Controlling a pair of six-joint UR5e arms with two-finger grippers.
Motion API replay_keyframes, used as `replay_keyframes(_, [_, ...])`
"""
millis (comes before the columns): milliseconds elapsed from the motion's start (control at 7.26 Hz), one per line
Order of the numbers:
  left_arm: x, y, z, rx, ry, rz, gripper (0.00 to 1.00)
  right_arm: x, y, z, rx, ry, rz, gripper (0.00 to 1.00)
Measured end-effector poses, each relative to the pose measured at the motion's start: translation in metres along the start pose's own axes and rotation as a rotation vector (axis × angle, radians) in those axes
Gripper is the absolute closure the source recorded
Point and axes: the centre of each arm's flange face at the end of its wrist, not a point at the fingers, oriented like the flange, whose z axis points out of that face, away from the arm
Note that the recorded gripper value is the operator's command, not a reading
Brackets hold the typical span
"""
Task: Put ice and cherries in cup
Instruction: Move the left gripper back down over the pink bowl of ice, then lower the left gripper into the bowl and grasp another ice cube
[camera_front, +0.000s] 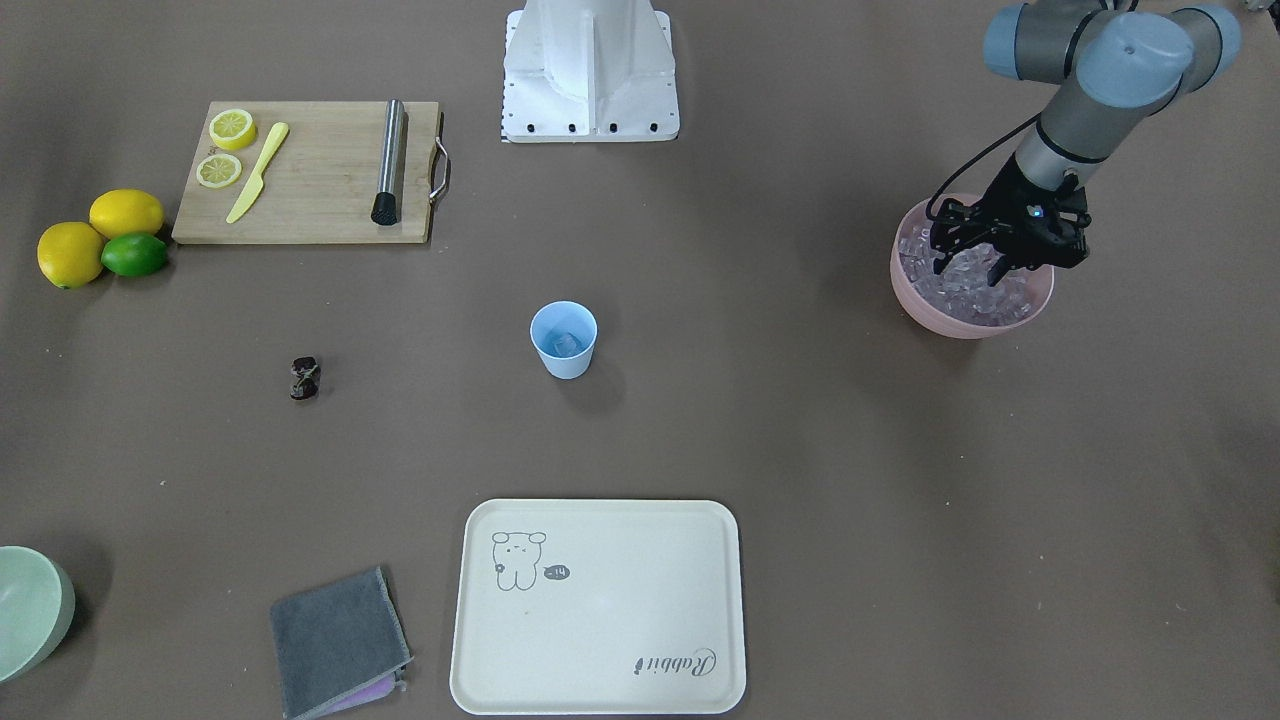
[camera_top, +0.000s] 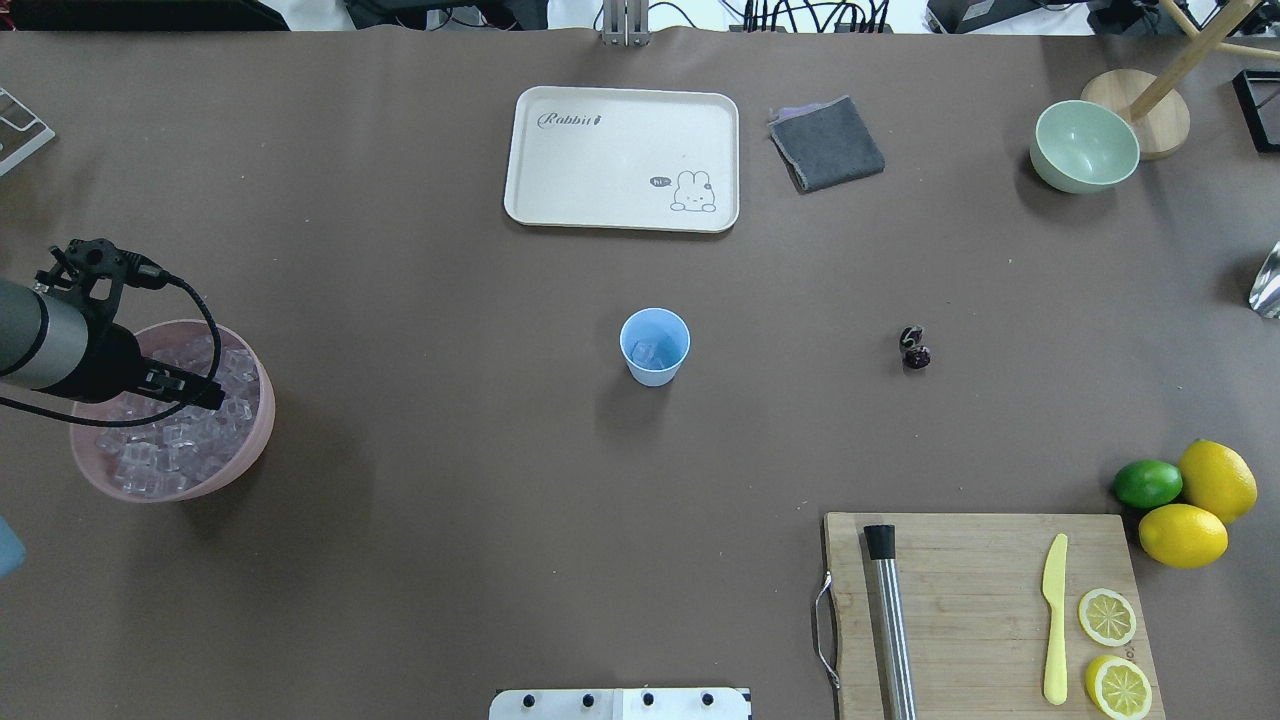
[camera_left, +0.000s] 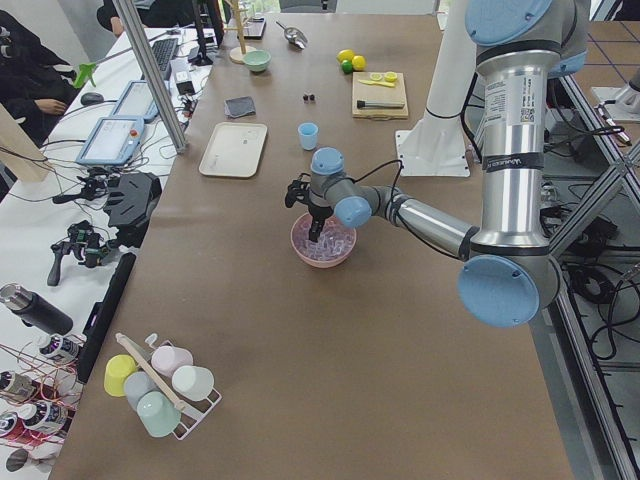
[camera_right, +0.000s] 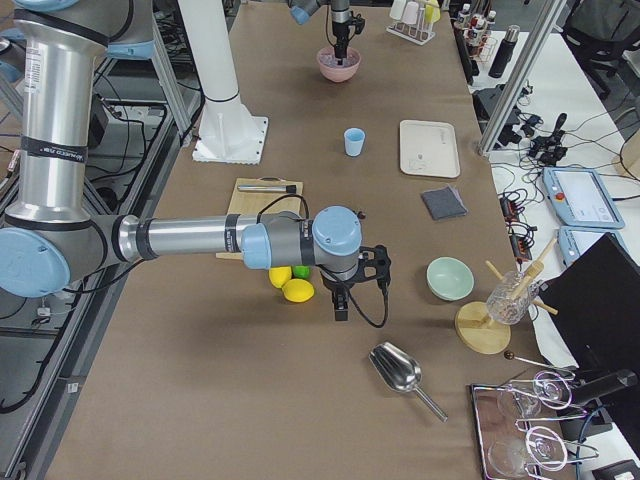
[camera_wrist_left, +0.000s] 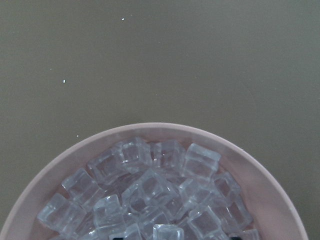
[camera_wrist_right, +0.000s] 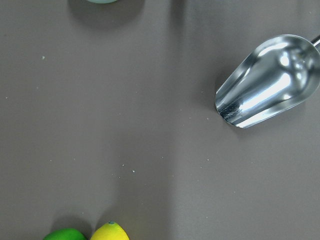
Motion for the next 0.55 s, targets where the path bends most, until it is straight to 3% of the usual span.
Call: replay_keyframes(551, [-0.0022, -0.0003, 0.0052, -0.011, -0.007, -0.007, 0.27, -0.0012, -0.0036, -0.0064, 0.015, 0.001, -0.003, 0.00])
